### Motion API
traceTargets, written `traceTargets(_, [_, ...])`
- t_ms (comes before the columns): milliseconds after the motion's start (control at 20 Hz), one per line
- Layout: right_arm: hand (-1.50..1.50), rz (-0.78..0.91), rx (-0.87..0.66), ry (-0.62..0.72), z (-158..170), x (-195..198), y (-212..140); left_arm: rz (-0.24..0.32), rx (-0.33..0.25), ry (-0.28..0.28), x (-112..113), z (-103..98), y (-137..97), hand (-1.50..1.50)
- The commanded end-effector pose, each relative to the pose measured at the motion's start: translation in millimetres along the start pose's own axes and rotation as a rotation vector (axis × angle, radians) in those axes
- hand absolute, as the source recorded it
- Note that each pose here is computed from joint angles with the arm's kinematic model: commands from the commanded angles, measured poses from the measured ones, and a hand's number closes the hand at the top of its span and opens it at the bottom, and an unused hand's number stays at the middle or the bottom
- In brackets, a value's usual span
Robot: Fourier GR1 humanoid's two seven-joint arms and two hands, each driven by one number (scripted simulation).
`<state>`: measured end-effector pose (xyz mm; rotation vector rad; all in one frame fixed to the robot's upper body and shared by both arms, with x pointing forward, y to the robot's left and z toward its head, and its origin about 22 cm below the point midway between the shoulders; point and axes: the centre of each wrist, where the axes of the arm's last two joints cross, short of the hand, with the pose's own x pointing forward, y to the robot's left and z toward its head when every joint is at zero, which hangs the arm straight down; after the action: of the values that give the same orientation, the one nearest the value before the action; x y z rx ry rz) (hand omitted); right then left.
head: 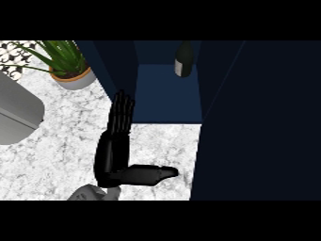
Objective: Pick up the wine, place it into the cabinet and close the cabinet
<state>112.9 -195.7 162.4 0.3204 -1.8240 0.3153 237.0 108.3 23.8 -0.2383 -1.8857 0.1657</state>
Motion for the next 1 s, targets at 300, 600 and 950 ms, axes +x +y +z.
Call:
traceTargets(300, [1.5, -0.012, 0.411, 0.076, 19, 29, 19, -0.006, 0.031, -0.038, 34, 46, 33, -1.5])
traceTargets(600, [1.5, -0.027, 0.51, 0.031, 25, 43, 37, -0.051, 0.053, -0.024, 47, 65, 67, -1.5])
traceTargets(950, [1.5, -0.05, 0.516, 0.013, 6, 37, 61, -0.062, 0.061, -0.046, 76, 77, 99, -1.5])
